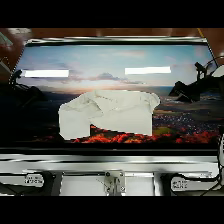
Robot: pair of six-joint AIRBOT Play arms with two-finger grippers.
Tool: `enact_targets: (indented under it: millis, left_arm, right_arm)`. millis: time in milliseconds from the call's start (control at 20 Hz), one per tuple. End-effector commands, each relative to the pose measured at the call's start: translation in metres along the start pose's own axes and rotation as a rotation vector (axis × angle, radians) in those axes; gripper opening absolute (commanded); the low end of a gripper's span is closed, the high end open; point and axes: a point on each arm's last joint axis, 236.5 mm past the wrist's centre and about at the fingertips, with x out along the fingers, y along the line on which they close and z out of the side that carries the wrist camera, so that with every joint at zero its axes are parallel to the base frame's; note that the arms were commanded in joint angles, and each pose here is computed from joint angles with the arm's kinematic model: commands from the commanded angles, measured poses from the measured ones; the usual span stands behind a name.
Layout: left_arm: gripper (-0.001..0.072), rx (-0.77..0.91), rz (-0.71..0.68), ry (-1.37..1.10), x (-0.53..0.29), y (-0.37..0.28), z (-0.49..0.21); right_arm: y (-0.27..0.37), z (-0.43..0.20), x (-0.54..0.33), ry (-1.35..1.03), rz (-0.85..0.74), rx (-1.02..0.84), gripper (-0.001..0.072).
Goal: Fold the shirts.
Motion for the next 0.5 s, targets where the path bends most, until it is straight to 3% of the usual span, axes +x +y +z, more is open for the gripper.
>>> enact_targets:
  millis: [0,450]
  left_arm:
    - [0.0614,-0.068,0.055,0.021,0.01,0.037,-0.011]
    - [0.0614,-0.014,0.094,0.011,0.105,0.03,0.01]
  right_arm:
    - [-0.025,-0.044,-0.001,0.151,0.005,0.071,0.0582]
    - [-0.011,-0.048,0.041,0.122,0.081,0.12,0.0581]
